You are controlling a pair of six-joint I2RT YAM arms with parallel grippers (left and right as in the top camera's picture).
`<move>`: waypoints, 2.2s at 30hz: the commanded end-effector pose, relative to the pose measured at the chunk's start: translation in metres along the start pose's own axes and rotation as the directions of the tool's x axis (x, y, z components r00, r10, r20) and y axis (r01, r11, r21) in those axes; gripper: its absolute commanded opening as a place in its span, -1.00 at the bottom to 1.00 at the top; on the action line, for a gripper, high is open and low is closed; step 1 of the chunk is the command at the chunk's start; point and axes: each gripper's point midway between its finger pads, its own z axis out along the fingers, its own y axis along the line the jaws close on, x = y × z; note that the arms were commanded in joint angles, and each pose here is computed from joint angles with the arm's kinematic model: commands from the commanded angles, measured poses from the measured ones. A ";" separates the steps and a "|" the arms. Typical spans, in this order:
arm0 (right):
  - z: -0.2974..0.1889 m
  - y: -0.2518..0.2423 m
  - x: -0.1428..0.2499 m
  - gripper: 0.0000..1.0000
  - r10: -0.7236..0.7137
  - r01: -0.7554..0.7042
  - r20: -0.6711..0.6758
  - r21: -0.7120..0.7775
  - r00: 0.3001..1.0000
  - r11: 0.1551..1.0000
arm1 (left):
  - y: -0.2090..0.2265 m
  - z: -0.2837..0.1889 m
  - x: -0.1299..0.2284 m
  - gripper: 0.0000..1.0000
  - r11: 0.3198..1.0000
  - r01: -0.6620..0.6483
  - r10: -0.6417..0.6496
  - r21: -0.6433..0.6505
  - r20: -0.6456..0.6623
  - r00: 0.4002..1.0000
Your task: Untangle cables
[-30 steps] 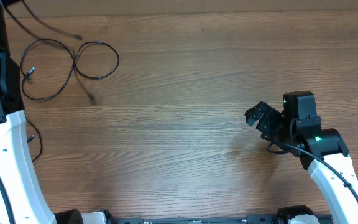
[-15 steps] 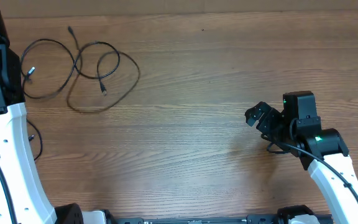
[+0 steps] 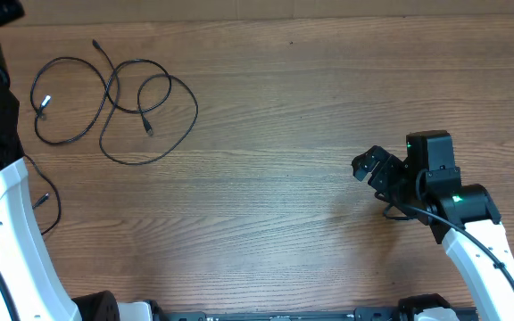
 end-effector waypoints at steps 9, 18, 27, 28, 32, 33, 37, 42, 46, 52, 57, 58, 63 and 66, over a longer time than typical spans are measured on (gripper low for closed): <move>-0.005 0.008 -0.005 1.00 -0.010 0.011 0.015 -0.023 1.000 1.000 | -0.002 0.018 0.065 -0.92 0.997 0.073 -0.075 -0.020 -0.244 0.967; -0.005 0.008 -0.005 1.00 -0.010 0.011 0.015 -0.023 1.000 1.000 | -0.004 0.012 0.126 -0.91 0.991 0.122 -0.131 -0.050 -0.478 0.869; -0.005 0.008 -0.005 1.00 -0.010 0.011 0.015 -0.023 1.000 1.000 | -0.001 0.008 0.192 -0.91 0.987 0.099 -0.159 -0.126 -0.686 0.710; -0.005 0.008 -0.005 1.00 -0.010 0.011 0.015 -0.023 1.000 1.000 | -0.003 0.008 0.200 -0.92 0.988 0.097 -0.156 -0.124 -0.708 0.689; -0.005 0.008 -0.005 1.00 -0.010 0.011 0.015 -0.023 1.000 1.000 | -0.004 0.007 0.227 -0.91 0.987 0.091 -0.160 -0.132 -0.770 0.618; -0.005 0.008 -0.005 1.00 -0.010 0.011 0.015 -0.023 1.000 1.000 | -0.004 0.008 0.232 -0.91 0.986 0.089 -0.167 -0.142 -0.777 0.607; -0.005 0.008 -0.005 1.00 -0.010 0.011 0.015 -0.023 1.000 1.000 | 0.000 0.010 0.254 -0.92 0.984 0.069 -0.175 -0.166 -0.803 0.569; -0.005 0.008 -0.005 1.00 -0.010 0.011 0.015 -0.023 1.000 1.000 | 0.029 0.014 0.260 -0.91 0.962 -0.059 -0.181 -0.268 -0.779 0.601; -0.005 0.008 -0.005 1.00 -0.010 0.011 0.015 -0.023 1.000 1.000 | 0.019 0.014 0.264 -0.91 0.968 -0.012 -0.196 -0.249 -0.791 0.579; -0.005 0.008 -0.005 1.00 -0.010 0.011 0.015 -0.023 1.000 1.000 | 0.014 0.006 0.315 0.62 0.953 -0.014 -0.261 -0.301 -0.848 0.462; -0.005 0.008 -0.005 1.00 -0.010 0.011 0.015 -0.023 1.000 1.000 | 0.021 0.003 0.366 0.99 0.896 -0.009 -0.406 -0.444 -0.828 0.388; -0.005 0.008 -0.005 1.00 -0.010 0.011 0.015 -0.023 1.000 1.000 | 0.021 0.002 0.376 0.99 0.879 0.005 -0.445 -0.477 -0.815 0.370; -0.005 0.008 -0.005 1.00 -0.010 0.011 0.015 -0.023 1.000 1.000 | 0.014 -0.003 0.418 1.00 0.769 0.086 -0.629 -0.634 -0.725 0.280; -0.005 0.008 -0.005 1.00 -0.010 0.011 0.015 -0.023 1.000 1.000 | 0.016 -0.004 0.438 1.00 0.695 0.107 -0.710 -0.711 -0.655 0.257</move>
